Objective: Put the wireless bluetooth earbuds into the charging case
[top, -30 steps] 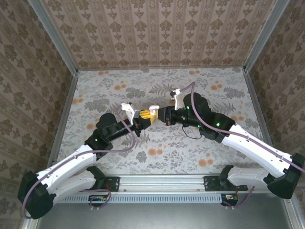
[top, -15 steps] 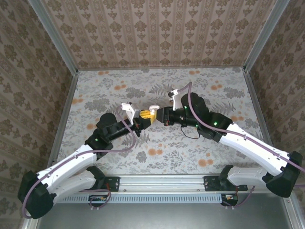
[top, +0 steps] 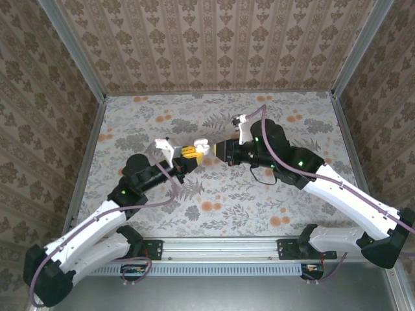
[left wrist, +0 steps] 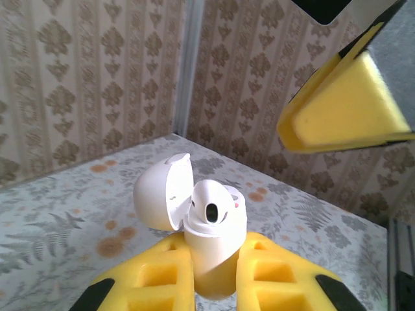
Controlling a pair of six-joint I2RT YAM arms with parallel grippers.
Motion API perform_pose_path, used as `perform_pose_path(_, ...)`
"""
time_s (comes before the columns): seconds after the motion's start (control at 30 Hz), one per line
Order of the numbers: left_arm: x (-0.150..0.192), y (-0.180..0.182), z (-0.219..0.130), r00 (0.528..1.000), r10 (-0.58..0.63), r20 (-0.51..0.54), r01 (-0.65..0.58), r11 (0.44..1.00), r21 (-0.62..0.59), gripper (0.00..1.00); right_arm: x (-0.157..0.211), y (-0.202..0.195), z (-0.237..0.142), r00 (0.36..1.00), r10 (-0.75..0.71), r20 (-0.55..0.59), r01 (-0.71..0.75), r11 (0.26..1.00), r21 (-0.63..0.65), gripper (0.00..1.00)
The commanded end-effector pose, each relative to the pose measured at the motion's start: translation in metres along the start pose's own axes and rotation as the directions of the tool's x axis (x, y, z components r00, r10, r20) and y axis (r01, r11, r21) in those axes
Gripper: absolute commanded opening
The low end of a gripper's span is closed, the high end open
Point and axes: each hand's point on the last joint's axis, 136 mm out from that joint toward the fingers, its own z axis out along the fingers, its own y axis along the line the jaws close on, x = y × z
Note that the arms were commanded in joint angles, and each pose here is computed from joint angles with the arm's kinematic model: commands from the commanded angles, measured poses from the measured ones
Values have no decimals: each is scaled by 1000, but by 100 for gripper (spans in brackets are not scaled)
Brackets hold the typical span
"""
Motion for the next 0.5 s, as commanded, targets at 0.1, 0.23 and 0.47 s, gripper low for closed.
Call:
perform_pose_path(0.1, 12, 18, -30, 1000, -18, -25, 15, 995, -95, 0, 7, -53, 34, 991, -13, -134, 42, 974, 222, 30)
perform_pose_path(0.23, 16, 26, -42, 999, -30, -29, 26, 991, -134, 0, 12, -87, 74, 977, 37, -210, 33, 947, 320, 33)
perform_pose_path(0.47, 26, 34, -43, 998, -43, -52, 35, 988, -149, 0, 26, -150, 149, 944, 97, -317, 48, 906, 421, 37)
